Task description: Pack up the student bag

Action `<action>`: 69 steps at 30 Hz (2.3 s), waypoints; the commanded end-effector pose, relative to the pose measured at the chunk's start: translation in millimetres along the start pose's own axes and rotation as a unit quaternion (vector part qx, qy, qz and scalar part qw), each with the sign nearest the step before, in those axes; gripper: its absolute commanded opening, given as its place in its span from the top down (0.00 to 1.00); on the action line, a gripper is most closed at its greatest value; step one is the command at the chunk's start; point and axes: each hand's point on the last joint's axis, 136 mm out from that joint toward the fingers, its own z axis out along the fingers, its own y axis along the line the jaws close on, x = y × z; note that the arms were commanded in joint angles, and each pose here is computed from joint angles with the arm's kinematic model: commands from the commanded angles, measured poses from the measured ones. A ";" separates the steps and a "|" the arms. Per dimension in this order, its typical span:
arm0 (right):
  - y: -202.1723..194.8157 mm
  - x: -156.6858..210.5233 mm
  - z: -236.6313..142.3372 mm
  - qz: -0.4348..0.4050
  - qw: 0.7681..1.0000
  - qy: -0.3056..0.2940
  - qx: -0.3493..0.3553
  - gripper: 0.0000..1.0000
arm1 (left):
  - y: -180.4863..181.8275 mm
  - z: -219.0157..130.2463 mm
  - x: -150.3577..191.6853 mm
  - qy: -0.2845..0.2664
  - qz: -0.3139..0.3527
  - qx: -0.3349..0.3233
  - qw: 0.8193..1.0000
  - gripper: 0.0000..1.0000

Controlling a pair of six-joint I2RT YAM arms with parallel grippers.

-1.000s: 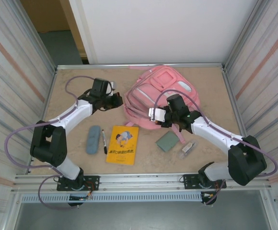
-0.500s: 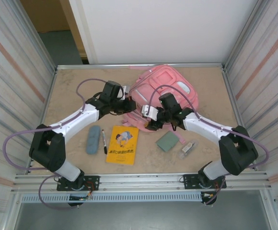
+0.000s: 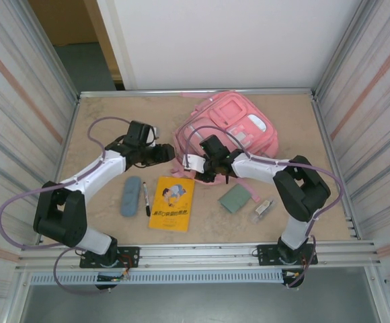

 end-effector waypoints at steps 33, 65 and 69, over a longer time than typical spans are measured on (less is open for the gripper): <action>-4.0 6.7 -120.8 -0.167 0.985 -0.035 0.041 1.00 | -108.0 38.6 19.4 -0.057 0.435 0.164 0.884 0.58; 4.5 33.5 -140.4 -0.147 0.988 0.017 0.038 1.00 | -107.5 8.8 13.5 -0.067 0.381 0.254 0.886 0.69; 3.3 33.5 -140.5 -0.144 0.989 0.016 0.036 1.00 | -110.1 7.4 23.0 -0.060 0.350 0.263 0.897 0.58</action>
